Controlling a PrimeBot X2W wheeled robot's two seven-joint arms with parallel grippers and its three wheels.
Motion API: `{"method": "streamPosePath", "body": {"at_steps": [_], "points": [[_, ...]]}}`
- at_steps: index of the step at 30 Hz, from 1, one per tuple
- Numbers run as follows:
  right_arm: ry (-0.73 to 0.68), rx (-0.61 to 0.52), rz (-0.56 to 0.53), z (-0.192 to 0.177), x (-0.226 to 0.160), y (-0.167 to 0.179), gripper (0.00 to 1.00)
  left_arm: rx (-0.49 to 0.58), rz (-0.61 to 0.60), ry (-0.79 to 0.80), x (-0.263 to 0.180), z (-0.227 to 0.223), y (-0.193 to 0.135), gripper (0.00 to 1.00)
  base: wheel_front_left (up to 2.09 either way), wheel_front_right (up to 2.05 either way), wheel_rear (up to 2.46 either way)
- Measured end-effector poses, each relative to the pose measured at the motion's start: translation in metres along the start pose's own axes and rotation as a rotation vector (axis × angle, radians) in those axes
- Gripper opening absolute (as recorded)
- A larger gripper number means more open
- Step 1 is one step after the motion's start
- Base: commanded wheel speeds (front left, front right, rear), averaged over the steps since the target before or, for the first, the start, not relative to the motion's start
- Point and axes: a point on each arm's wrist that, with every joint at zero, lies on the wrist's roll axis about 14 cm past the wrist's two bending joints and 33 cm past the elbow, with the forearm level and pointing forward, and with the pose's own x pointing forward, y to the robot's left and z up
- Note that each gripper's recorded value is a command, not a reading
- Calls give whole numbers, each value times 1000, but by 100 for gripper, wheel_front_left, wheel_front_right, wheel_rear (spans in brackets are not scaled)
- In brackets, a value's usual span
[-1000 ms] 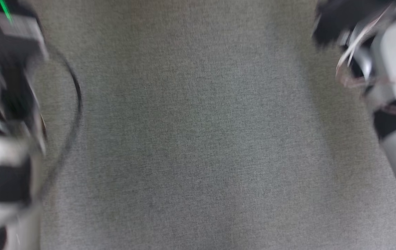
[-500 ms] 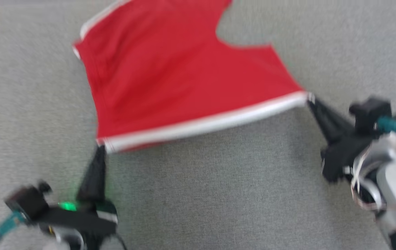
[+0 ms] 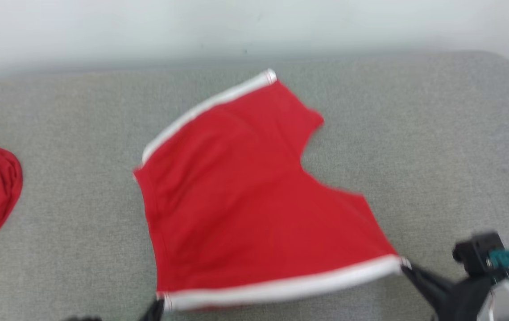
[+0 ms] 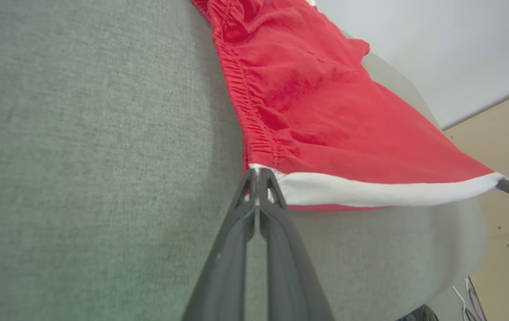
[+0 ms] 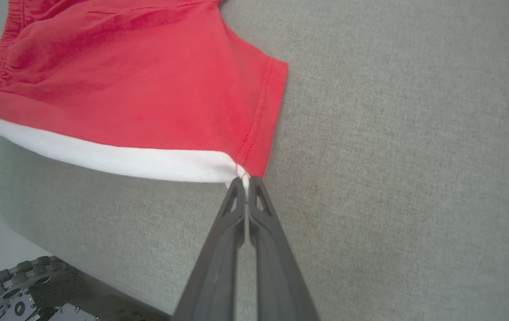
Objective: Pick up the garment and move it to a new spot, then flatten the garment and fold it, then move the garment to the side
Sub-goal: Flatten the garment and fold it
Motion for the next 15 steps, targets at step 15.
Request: {"method": "streamPosePath", "body": {"at_steps": [15], "points": [[-73, -62, -17, 38, -13, 2, 0, -52, -37, -108, -16, 26, -23, 0, 0, 0, 0]]}}
